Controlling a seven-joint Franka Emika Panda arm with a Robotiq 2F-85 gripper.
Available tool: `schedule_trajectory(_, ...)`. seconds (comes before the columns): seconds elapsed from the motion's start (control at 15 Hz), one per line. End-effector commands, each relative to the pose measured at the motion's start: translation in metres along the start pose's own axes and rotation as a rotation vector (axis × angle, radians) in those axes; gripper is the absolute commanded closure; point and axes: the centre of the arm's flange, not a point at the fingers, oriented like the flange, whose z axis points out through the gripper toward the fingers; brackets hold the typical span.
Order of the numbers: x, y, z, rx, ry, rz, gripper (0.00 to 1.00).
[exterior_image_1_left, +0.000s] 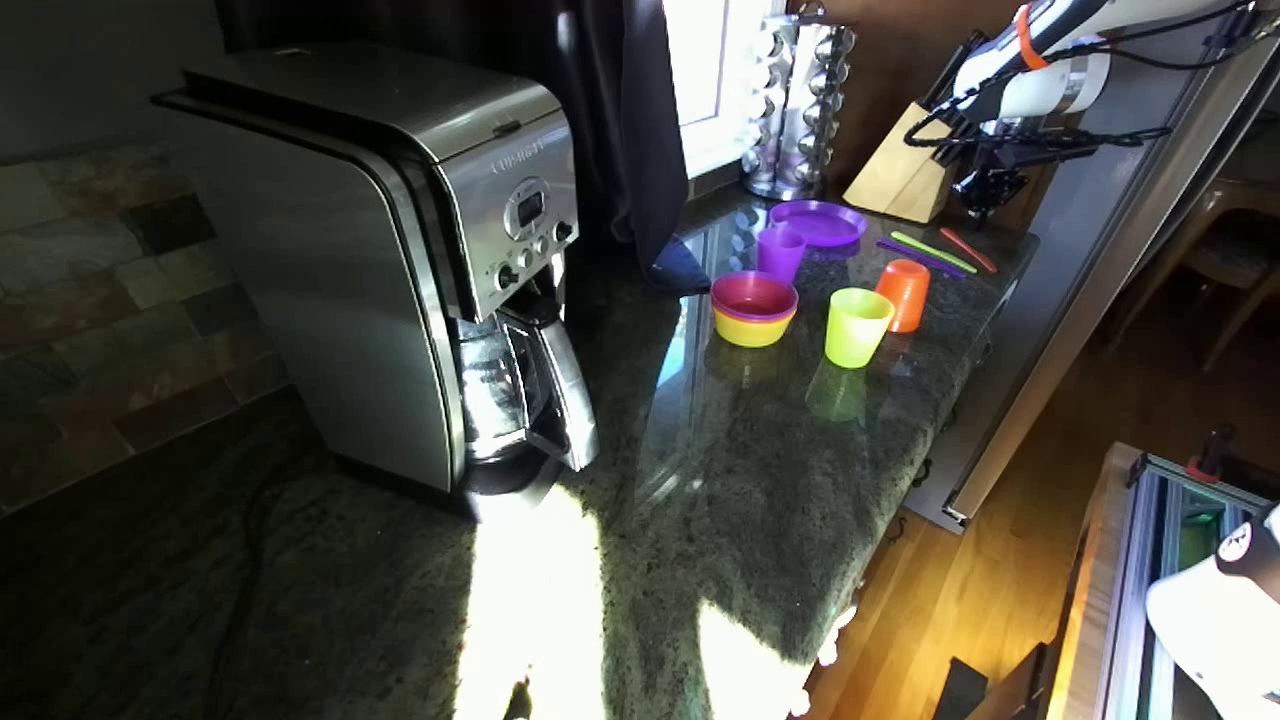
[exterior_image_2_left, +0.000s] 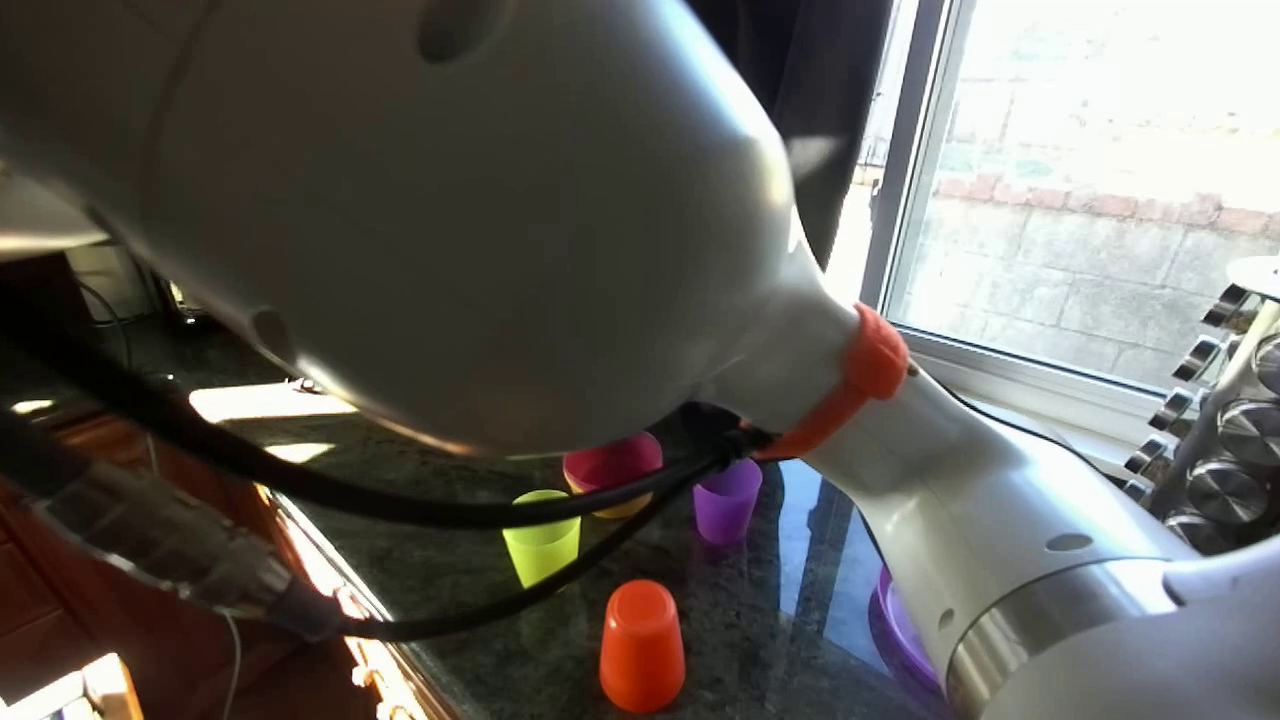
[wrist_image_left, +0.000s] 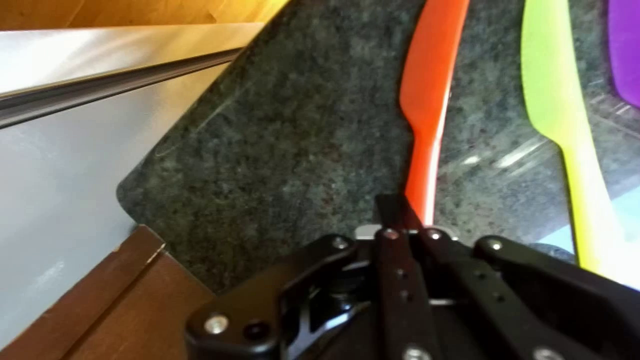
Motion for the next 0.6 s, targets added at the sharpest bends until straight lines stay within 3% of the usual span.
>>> schedule_trajectory(0.0,-0.011,0.004,-0.003,-0.022,-0.022,0.007,0.72)
schedule_trajectory(0.53,-0.015,-0.005,0.012,0.024,-0.042,0.030,0.14)
